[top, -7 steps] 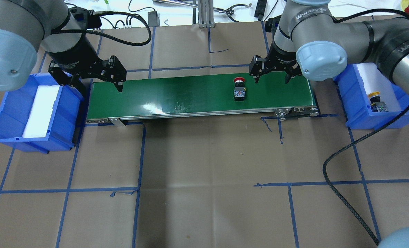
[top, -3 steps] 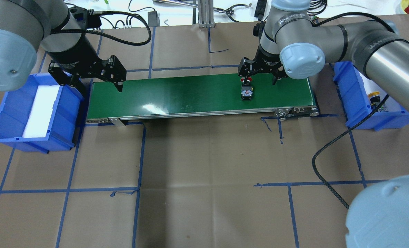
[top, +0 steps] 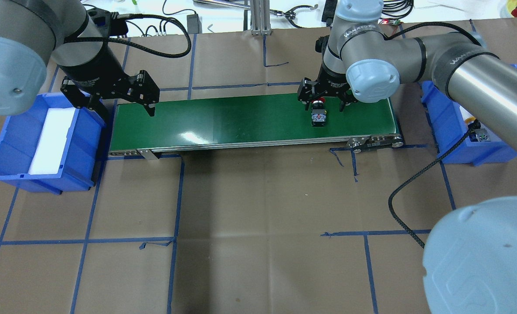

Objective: Transport two buttons from left to right
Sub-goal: 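Lower the right gripper onto the red-capped button on the belt, then close the right gripper on the red button and lift it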

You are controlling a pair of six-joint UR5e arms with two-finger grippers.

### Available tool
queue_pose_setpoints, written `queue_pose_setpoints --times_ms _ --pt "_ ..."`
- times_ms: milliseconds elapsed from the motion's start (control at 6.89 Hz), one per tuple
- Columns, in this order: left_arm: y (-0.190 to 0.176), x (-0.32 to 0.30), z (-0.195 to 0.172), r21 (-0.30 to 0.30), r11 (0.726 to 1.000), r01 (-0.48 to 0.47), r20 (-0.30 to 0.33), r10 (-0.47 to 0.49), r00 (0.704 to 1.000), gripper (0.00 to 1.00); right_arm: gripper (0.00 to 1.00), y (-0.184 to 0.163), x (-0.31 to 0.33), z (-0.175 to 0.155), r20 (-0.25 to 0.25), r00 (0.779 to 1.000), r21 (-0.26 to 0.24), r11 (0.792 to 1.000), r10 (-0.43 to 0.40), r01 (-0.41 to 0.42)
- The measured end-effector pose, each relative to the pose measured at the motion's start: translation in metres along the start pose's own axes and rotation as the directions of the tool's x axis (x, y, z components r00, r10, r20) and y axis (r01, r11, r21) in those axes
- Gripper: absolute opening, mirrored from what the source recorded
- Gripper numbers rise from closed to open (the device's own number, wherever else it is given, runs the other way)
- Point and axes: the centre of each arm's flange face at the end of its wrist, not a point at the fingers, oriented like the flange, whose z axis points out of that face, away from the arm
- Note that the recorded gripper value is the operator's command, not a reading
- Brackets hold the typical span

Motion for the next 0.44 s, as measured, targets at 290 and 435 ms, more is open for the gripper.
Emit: queue_pose_setpoints --times_ms 290,435 --pt "0.0001 0.0000 -0.0001 0.000 1.000 0.000 0.000 0.000 1.000 1.00 0.58 0.0013 0.0017 0.0095 -0.008 1.000 -0.015 1.000 0.000 0.000" --pt "0.0001 0.0000 -0.0002 0.000 1.000 0.000 -0.001 0.000 1.000 1.00 0.51 0.0020 0.0032 0.0124 -0.017 1.000 -0.023 1.000 -0.002 0.002"
